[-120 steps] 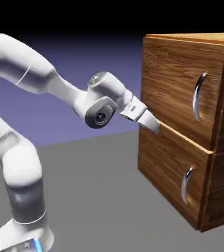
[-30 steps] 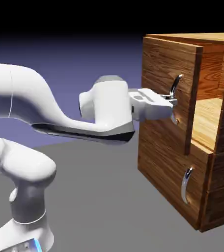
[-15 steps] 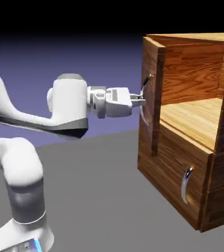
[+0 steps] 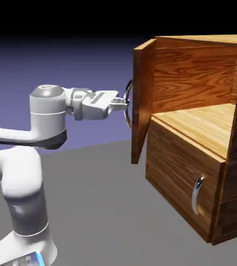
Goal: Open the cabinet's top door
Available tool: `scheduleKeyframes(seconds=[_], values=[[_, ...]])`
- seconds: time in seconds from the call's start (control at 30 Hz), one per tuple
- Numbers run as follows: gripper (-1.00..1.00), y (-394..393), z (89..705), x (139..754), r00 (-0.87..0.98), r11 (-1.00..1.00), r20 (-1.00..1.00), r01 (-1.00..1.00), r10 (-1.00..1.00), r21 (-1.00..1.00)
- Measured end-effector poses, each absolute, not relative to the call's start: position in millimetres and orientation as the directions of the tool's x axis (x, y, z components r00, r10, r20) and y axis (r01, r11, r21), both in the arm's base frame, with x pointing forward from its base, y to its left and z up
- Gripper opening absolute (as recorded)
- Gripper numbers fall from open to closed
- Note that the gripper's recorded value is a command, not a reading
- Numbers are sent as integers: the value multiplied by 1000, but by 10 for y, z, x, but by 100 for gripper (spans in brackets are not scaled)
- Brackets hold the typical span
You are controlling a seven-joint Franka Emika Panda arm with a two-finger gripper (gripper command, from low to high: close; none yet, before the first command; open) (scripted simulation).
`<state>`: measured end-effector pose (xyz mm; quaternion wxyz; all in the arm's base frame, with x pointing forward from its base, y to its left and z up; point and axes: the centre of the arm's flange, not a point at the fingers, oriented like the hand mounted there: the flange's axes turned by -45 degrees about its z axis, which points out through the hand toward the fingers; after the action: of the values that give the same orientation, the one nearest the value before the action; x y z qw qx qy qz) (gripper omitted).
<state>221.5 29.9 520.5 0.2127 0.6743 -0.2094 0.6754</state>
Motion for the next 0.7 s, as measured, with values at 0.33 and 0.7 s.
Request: scheduleKeyframes(seconds=[0.33,0.7], values=[[-100,833,5206,1885,0,-733,1000,-681,2,1],[-100,1720,5208,1536,-1,-569,1000,-822,0,-1]])
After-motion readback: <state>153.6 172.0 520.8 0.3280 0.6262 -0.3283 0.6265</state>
